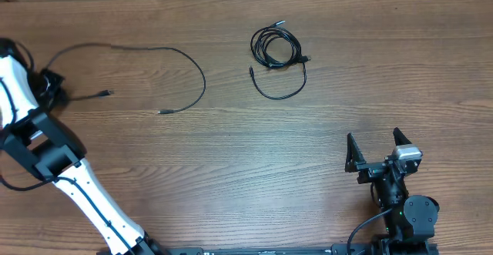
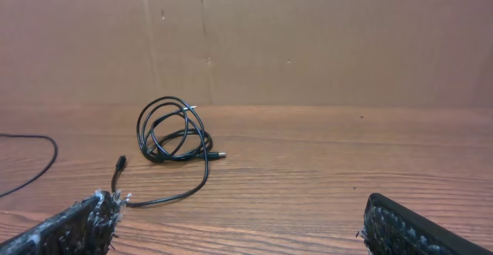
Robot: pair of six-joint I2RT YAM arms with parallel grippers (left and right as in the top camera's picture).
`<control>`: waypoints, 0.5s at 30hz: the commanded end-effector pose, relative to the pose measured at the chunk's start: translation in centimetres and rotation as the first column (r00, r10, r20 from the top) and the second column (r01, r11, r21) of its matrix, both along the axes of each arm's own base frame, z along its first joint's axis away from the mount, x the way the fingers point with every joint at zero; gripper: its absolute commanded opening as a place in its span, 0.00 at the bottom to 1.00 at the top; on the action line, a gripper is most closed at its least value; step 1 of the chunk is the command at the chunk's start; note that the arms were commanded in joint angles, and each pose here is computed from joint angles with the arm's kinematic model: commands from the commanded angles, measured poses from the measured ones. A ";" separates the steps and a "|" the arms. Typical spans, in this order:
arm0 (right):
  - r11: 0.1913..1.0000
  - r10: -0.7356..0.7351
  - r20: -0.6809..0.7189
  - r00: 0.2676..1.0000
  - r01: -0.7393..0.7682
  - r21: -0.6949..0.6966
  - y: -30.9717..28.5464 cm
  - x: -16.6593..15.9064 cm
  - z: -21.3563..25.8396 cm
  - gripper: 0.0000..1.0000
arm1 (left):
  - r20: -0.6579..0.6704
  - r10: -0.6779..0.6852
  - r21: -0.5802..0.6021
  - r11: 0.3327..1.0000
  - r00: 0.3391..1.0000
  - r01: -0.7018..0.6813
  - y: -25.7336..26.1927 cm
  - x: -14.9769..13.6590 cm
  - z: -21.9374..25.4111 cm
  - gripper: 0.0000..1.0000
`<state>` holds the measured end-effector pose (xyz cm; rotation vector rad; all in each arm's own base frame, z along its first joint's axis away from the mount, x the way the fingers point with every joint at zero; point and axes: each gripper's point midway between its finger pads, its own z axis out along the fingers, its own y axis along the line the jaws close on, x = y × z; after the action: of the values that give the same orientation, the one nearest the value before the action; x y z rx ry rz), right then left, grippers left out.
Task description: Untangle cables
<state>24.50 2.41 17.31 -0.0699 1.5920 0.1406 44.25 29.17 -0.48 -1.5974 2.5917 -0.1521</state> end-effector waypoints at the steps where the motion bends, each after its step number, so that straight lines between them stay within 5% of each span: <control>1: 1.000 -0.007 -0.002 1.000 0.007 -0.005 -0.1 0.1 -0.3 1.00 | -0.086 -0.056 -0.121 0.992 0.995 0.046 -5.1 0.5 -10.9 0.04; 5: 1.000 -0.007 -0.002 1.000 0.007 -0.005 -0.1 0.1 -0.3 1.00 | 0.045 -0.094 -0.043 0.994 0.995 0.096 -5.3 5.1 -9.1 0.04; 9: 1.000 -0.007 -0.002 1.000 0.007 -0.005 -0.1 0.1 -0.3 1.00 | 0.292 -0.143 0.041 0.990 0.946 0.137 -4.7 11.6 -0.9 0.04; 10: 1.000 -0.007 -0.002 1.000 0.007 -0.005 -0.1 0.1 -0.3 1.00 | 0.428 -0.173 0.080 0.985 0.887 0.154 -4.6 14.1 4.7 0.05; 13: 1.000 -0.007 -0.002 1.000 0.007 -0.005 -0.1 0.1 -0.3 1.00 | 0.567 -0.217 0.159 0.975 0.795 0.153 -4.6 15.5 12.9 0.11; 14: 1.000 -0.007 -0.002 1.000 0.007 -0.005 -0.1 0.1 -0.3 1.00 | 0.602 -0.210 0.165 0.977 0.770 0.138 -5.0 15.1 16.7 0.27; 15: 1.000 -0.007 -0.002 1.000 0.007 -0.005 -0.1 0.1 -0.3 1.00 | 0.607 -0.208 0.162 0.977 0.767 0.136 -5.4 14.4 18.3 0.26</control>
<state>24.50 2.41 17.28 -0.0698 1.5931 0.1407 58.84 24.64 6.96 -1.1151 2.3141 -0.3817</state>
